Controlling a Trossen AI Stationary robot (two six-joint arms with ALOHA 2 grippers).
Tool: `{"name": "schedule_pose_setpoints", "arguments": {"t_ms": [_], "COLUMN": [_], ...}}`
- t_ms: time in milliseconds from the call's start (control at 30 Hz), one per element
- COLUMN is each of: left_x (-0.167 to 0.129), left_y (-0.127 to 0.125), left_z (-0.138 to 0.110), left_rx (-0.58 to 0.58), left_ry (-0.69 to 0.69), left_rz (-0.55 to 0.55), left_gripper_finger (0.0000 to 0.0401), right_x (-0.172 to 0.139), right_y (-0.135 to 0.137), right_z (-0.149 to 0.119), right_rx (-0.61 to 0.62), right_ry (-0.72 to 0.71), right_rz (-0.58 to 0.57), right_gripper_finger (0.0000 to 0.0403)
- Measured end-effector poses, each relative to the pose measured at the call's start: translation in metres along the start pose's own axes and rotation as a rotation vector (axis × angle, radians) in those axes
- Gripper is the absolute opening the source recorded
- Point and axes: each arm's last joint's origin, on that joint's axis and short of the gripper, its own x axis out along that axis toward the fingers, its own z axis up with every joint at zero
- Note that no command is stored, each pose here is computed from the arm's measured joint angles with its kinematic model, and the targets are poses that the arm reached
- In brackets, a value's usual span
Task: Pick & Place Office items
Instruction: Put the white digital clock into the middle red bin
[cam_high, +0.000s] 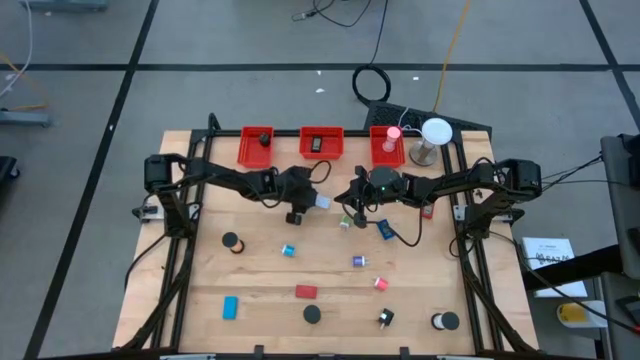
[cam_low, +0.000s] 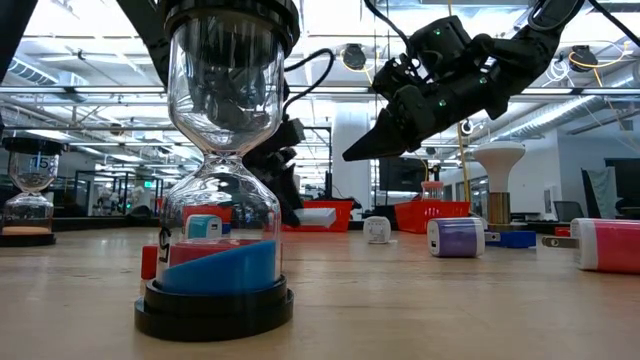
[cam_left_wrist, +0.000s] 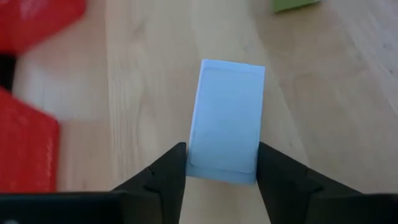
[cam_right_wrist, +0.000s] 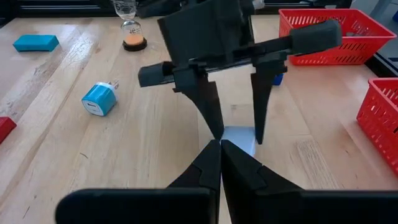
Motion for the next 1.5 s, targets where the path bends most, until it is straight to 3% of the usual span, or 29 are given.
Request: {"name": "schedule_pose_setpoints", "arguments": {"t_ms": [333,467,567,667,767,933,1100,1500], "left_x": [0.001,-0.002,-0.005,-0.009,-0.015,-0.033,-0.058,-0.098], "left_y": [0.003,0.004,0.005,0.002,-0.004,-0.014,-0.022,-0.037], "left_z": [-0.002,-0.003,-0.008,-0.017,-0.024,-0.033,-0.039,-0.08], "left_rx": [-0.132,-0.164,-0.26,-0.36,-0.454,-0.584,-0.65,-0.686], "left_ry": [0.033,0.054,0.115,0.16,0.078,-0.196,-0.458,-0.634], "left_rz": [0.062,0.08,0.104,0.123,0.143,0.161,0.179,0.261], "left_gripper_finger": [0.0218,0.0229,0.0215,0.0167,0.0102,0.0011,0.0023,0.0011], "right_x": [0.0,-0.001,0.0,0.002,0.004,0.012,0.03,0.078], "right_y": [-0.003,-0.005,-0.006,-0.009,-0.012,-0.018,-0.025,-0.037], "right_z": [-0.002,-0.002,-0.002,0.006,0.019,0.032,0.04,0.054], "right_rx": [0.083,0.141,0.187,0.222,0.21,0.199,0.215,0.21], "right_ry": [0.015,0.017,0.054,0.116,0.149,0.189,0.282,0.489], "right_rz": [-0.013,-0.075,-0.096,-0.109,-0.148,-0.186,-0.195,-0.189], "right_gripper_finger": [0.0006,0.0018,0.0038,0.0066,0.0097,0.015,0.0196,0.0263]}}
